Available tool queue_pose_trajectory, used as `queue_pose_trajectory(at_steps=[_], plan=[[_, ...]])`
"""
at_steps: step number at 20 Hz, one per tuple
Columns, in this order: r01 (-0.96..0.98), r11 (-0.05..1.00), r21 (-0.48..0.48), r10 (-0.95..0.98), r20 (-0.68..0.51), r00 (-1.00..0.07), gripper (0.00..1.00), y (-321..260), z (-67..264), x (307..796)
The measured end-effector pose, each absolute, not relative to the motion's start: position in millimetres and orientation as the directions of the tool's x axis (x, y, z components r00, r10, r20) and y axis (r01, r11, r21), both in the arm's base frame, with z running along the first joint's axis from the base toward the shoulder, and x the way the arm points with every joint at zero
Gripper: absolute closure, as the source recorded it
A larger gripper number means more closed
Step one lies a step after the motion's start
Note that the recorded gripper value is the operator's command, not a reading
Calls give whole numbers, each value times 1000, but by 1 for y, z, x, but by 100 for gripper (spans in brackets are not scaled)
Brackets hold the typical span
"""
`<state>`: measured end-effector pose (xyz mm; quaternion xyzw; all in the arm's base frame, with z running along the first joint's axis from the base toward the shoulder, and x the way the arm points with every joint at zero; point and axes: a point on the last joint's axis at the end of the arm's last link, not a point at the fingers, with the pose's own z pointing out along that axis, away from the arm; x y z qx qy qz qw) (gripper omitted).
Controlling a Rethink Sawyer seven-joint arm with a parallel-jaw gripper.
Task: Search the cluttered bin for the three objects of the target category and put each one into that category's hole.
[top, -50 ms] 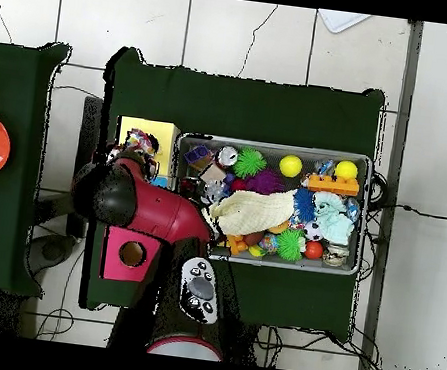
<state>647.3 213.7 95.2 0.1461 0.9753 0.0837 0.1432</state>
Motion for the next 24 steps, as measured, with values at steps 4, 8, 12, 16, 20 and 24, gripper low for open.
queue_pose_trajectory(at_steps=[4,8,12,16,20,24], plan=[[261,943,205,308,-253,-917,0,214,95,646],[260,944,205,308,-253,-917,0,214,95,646],[258,944,206,307,-259,-916,0,214,102,645],[256,943,213,307,-260,-915,0,214,118,646],[258,939,229,311,-237,-920,0,216,136,646],[260,933,251,309,-181,-934,0,220,158,643]])
